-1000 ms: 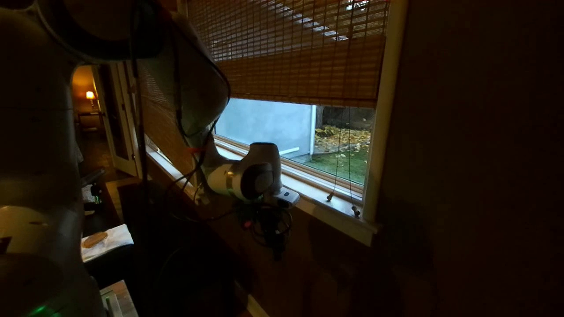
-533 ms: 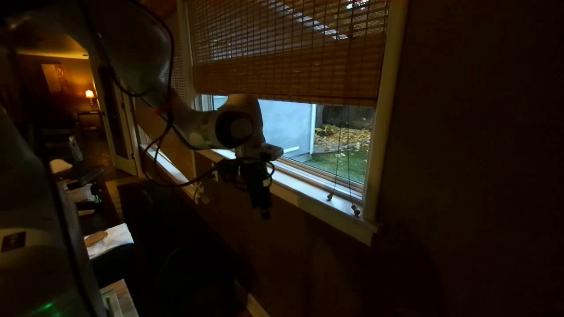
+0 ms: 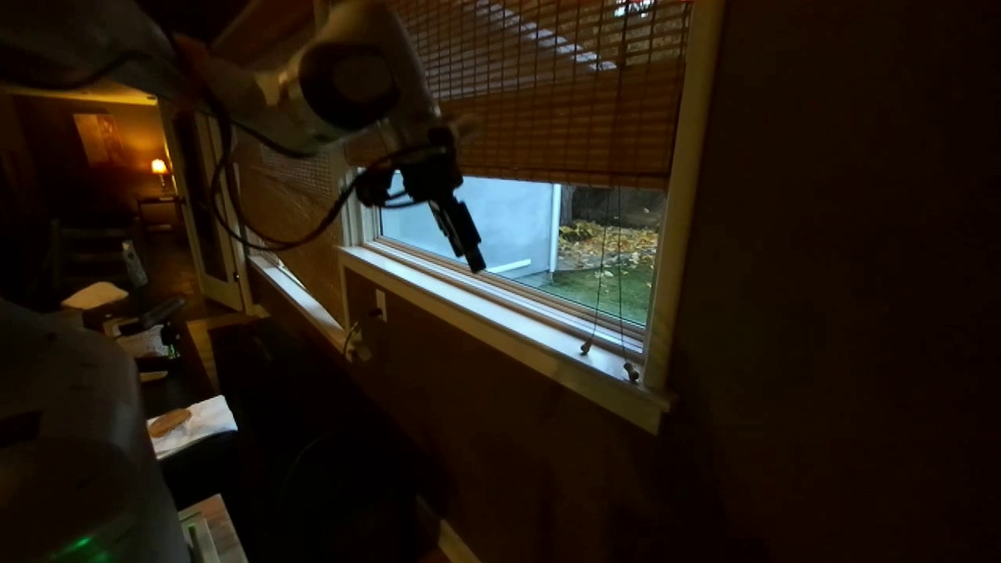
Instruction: Open the curtain
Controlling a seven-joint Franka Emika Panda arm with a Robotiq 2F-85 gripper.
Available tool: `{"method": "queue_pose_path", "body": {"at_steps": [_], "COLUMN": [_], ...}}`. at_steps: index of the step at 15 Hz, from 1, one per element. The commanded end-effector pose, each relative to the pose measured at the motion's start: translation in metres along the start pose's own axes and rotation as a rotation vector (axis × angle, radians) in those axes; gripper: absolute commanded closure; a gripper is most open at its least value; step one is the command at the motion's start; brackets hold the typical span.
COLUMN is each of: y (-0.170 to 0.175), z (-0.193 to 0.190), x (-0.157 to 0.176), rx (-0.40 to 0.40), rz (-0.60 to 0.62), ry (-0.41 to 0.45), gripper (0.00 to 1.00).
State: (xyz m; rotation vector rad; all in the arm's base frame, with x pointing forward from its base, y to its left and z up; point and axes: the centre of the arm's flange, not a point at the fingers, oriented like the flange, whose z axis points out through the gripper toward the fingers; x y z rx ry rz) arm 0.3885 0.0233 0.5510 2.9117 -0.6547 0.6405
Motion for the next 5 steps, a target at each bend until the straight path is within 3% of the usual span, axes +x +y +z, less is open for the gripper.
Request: {"method": "queue_pose_path", "body": {"at_steps": [1, 3, 5], "y": [0.007, 0.017, 0.019], "z": [-0.021, -0.047, -0.049], "x": [0.006, 0.013, 0.014], "rx": [0.01, 0.022, 0.024], "rz": [-0.006, -0.015, -0.017], "ry": [0.03, 0.064, 0.066], "gripper": [0.0, 0.0, 0.0]}}
